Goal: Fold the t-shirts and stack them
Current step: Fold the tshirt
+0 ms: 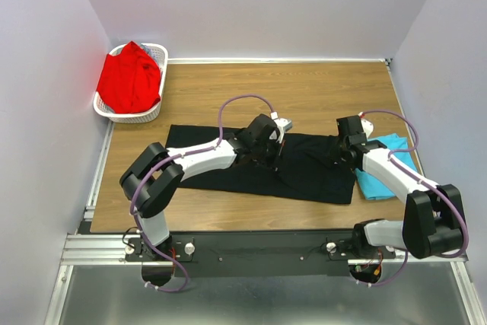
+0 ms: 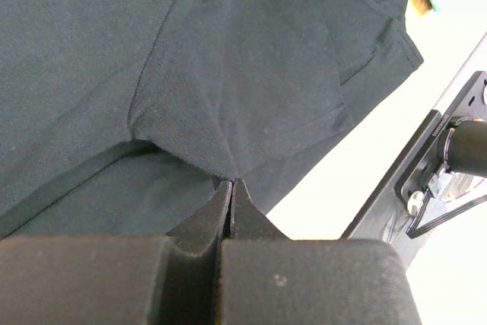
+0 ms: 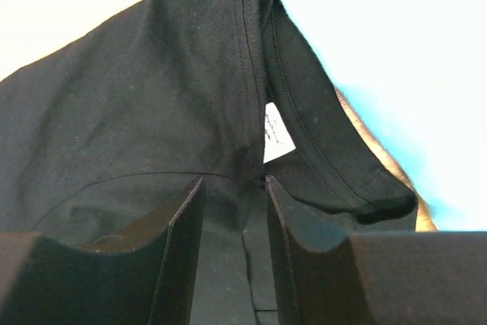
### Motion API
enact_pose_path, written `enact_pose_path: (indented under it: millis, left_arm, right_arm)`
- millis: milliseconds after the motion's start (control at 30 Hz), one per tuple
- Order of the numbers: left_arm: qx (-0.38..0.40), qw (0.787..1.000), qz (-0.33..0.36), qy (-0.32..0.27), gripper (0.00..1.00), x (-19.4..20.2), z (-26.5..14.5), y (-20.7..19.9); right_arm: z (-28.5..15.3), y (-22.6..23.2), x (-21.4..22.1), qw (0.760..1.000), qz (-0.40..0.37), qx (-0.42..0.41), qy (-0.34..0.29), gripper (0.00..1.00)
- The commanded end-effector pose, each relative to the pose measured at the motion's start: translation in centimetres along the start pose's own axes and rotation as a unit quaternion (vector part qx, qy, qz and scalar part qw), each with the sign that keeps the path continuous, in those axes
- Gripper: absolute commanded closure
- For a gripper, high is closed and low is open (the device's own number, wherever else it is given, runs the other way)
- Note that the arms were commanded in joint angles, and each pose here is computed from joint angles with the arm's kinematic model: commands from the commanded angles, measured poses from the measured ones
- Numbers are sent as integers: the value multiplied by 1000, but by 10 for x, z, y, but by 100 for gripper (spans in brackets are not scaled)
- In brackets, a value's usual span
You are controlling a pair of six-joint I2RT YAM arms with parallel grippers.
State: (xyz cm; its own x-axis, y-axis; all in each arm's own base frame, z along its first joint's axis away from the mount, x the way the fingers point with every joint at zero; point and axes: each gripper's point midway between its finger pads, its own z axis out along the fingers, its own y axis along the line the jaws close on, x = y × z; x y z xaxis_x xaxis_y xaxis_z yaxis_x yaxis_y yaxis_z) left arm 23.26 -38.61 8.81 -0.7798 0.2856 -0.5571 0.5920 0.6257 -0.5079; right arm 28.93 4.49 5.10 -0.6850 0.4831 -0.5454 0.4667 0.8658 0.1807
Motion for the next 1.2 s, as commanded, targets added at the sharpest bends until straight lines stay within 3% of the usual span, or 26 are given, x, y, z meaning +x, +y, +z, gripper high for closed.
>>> enact_pose_path:
  millis: [0,400,567,767,1167]
  left_arm:
    - [15,1000,-1,14,100,7,4,-2]
    - [10,1000,-5,25,100,15,11,3]
    - [6,1000,-4,27,100,15,10,5]
    - [0,999,-9,32,100,18,9,14]
    - [-7,999,-13,49,100,30,11,33]
  right_arm:
    - [4,-5,10,1000,9,5,14,55]
    - [15,-15,18,999,11,27,15,58]
    - [11,-14,6,1000,9,27,-6,80]
    - [1,-12,-4,1000,1,22,-19,100]
    - [-8,-24,-3,999,-3,39,-18,99]
